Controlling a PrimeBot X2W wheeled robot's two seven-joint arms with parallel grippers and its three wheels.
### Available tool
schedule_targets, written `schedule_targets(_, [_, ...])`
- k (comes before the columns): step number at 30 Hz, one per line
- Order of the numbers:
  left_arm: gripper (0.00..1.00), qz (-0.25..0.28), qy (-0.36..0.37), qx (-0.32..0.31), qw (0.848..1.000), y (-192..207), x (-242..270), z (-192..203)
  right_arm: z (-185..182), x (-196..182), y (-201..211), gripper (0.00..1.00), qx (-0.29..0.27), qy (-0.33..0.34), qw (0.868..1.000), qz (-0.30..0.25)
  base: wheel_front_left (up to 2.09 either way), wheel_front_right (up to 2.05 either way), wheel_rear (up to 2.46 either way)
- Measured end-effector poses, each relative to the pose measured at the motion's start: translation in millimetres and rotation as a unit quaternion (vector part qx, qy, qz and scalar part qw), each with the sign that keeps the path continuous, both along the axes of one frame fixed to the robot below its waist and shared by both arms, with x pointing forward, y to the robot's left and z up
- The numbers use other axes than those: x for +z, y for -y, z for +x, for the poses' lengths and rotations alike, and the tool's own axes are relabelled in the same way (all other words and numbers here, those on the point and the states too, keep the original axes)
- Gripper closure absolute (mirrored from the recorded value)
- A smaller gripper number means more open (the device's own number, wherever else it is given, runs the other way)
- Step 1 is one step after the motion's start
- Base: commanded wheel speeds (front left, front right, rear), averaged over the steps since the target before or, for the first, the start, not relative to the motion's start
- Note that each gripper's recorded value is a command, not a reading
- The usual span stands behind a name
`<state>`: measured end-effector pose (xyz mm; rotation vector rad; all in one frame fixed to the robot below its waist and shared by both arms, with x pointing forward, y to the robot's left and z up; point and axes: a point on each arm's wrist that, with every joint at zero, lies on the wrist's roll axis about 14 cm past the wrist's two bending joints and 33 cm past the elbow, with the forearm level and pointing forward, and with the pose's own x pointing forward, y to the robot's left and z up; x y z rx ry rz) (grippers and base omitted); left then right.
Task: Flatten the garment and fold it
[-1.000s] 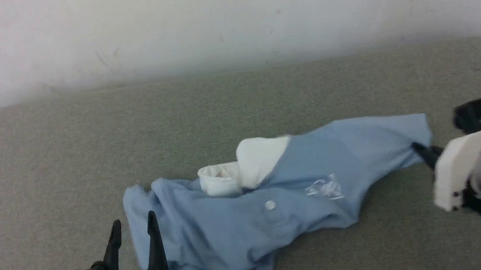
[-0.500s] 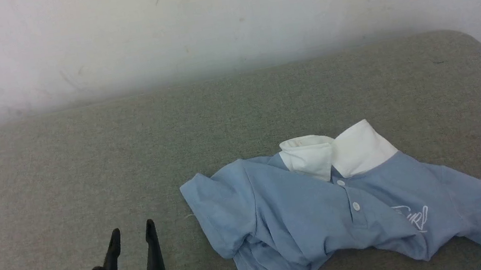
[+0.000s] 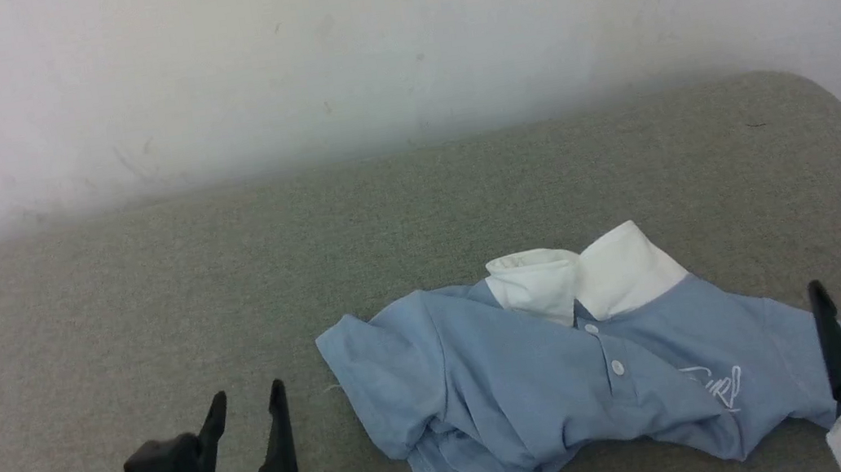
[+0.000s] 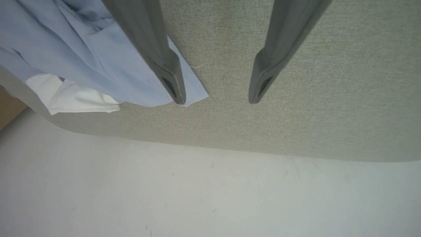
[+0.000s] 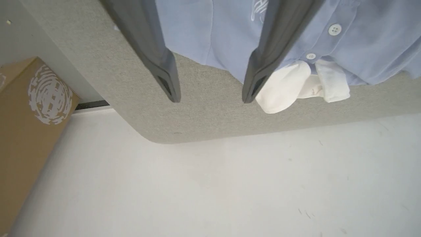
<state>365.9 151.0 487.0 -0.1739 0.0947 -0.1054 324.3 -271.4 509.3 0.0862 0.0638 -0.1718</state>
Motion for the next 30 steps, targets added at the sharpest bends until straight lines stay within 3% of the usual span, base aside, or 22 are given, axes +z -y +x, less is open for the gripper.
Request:
schedule_targets(7, [0.00,0.021,-0.036,-0.096,0.995,44.6,6.7,45.5,2.1,12.0,-40.8,0.00,0.053,0.014,0.998,0.005,0.00,0.00,0.00])
schedule_targets(16, [0.00,0.077,-0.153,-0.231,0.958,106.4,-11.5,100.4,13.2,9.3,-50.0,0.00,0.064,0.006,0.998,0.017,0.00,0.00,0.00])
schedule_targets(24, [0.00,0.143,-0.327,-0.272,0.894,108.2,-70.1,109.1,15.8,-3.9,-39.3,0.00,0.046,-0.013,0.999,0.023,0.00,0.00,0.00])
schedule_targets(30, [0.00,0.211,-0.394,-0.293,0.845,99.5,-103.0,104.4,11.4,-18.1,-25.3,0.00,0.020,-0.033,0.999,0.034,0.00,0.00,0.00])
